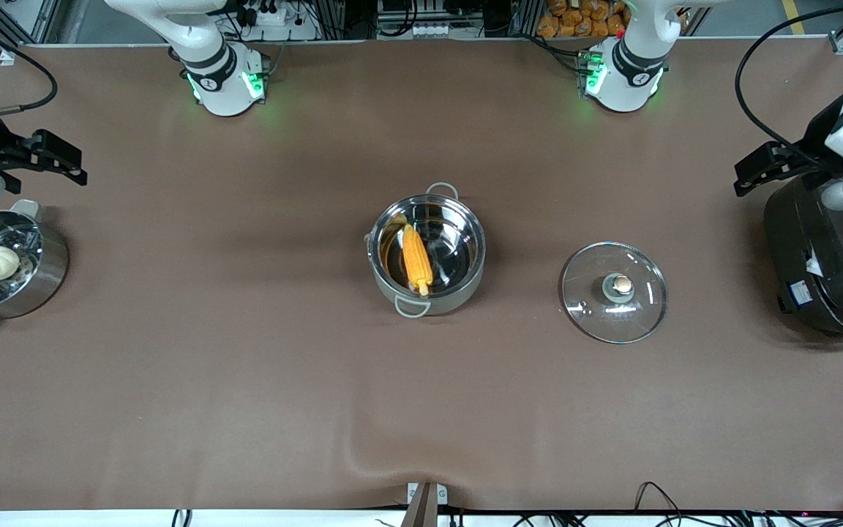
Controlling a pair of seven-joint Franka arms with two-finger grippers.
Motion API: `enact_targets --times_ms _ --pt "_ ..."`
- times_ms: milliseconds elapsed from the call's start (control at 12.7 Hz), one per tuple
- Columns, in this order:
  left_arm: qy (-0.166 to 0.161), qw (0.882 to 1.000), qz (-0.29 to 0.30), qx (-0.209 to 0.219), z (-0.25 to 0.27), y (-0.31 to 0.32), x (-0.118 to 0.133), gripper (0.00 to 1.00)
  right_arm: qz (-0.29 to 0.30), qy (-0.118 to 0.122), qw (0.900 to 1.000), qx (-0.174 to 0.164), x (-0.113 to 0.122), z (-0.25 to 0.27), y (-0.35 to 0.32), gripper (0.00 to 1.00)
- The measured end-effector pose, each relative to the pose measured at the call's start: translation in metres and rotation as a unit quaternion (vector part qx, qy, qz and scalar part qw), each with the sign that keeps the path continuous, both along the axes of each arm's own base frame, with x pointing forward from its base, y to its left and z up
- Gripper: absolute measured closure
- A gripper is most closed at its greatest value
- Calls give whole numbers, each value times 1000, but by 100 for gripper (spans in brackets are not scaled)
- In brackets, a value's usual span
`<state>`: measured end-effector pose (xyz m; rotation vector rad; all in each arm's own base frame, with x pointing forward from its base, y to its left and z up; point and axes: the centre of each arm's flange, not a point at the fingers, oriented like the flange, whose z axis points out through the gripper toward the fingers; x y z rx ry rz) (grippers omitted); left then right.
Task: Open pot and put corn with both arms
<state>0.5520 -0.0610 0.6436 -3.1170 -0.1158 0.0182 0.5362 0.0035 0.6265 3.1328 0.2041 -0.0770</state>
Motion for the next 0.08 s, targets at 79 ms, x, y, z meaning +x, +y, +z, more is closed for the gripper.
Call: enact_targets --times_ms 79 --pt "0 1000 0 0 1 0 0 0 0 0 1000 0 0 0 0 0"
